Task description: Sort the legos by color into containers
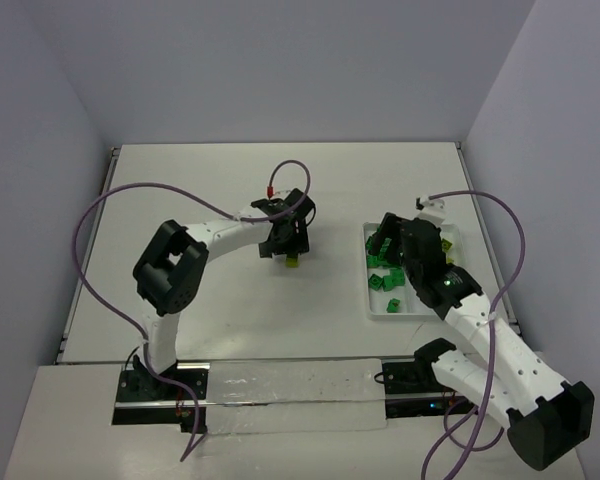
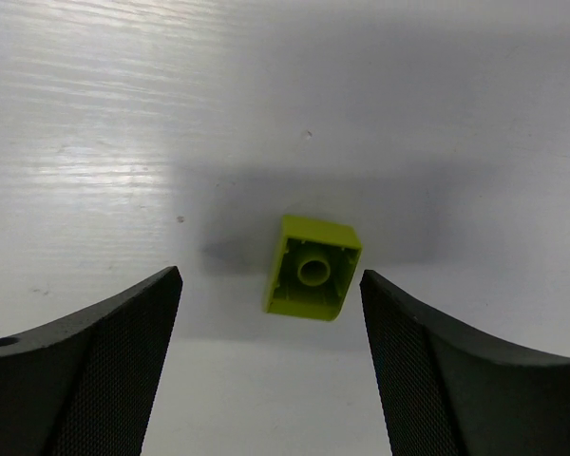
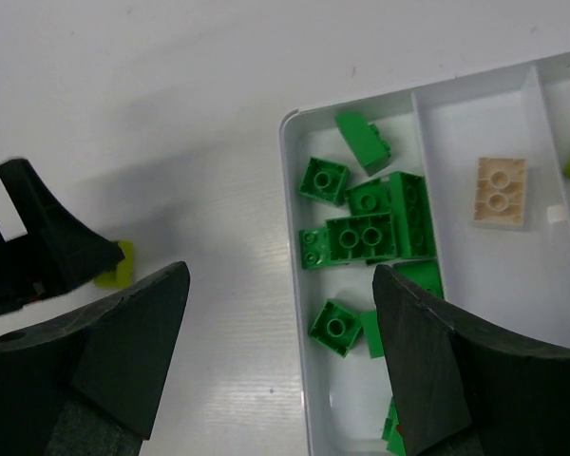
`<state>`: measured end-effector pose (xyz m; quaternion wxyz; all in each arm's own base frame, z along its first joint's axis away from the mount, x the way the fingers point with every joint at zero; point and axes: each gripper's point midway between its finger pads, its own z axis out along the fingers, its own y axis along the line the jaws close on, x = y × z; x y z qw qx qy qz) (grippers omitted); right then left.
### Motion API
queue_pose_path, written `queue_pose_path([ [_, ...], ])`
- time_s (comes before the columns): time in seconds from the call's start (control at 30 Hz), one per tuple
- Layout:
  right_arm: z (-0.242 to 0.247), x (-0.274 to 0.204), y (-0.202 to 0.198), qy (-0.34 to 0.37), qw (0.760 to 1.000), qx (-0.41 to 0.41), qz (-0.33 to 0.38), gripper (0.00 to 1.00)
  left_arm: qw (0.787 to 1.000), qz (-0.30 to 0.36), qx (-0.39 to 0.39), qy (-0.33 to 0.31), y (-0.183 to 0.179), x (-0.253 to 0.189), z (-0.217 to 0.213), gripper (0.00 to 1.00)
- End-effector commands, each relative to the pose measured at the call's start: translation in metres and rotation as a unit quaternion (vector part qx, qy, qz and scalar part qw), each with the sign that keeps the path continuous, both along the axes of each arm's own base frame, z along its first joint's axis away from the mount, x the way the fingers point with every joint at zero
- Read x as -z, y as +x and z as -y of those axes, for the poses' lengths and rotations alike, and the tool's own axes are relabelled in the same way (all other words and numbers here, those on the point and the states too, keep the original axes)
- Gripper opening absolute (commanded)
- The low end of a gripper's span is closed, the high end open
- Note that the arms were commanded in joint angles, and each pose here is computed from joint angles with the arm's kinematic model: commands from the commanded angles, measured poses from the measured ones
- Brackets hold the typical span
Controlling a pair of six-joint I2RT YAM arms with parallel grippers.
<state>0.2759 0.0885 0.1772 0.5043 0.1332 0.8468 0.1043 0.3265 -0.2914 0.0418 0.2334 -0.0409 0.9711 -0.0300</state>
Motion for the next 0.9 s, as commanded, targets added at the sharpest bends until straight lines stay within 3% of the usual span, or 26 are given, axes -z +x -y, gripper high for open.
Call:
queue_pose_path([
  [0.0,-0.055,0.002,0.000,0.029,0.997,-0.072,-0.004,0.85,0.993,0.090,-0.055,-0.052,0.033,-0.098,-0.045,0.84],
  [0.13,-0.122,0.007,-0.003,0.024,0.992,-0.122,-0.036,0.85,0.978,0.137,-0.152,-0.037,0.040,-0.128,-0.144,0.84],
  [0.17,-0.135,0.022,-0.001,0.015,0.990,-0.129,-0.057,0.85,0.977,0.122,-0.169,-0.032,0.033,-0.114,-0.165,0.84],
  [0.27,-0.170,0.041,0.006,0.012,0.986,-0.139,-0.088,0.91,0.965,0.140,-0.219,-0.034,0.026,-0.127,-0.210,0.84],
  [0.43,-0.208,0.061,0.025,-0.001,0.986,-0.120,-0.117,0.90,0.961,0.157,-0.225,-0.040,0.013,-0.141,-0.223,0.84],
  [0.57,-0.227,0.091,0.037,-0.008,0.983,-0.113,-0.144,0.82,0.963,0.148,-0.221,-0.032,0.003,-0.139,-0.227,0.85],
  [0.87,-0.234,0.134,0.049,-0.059,0.977,-0.098,-0.182,0.80,0.964,0.146,-0.217,-0.039,-0.002,-0.136,-0.227,0.85],
])
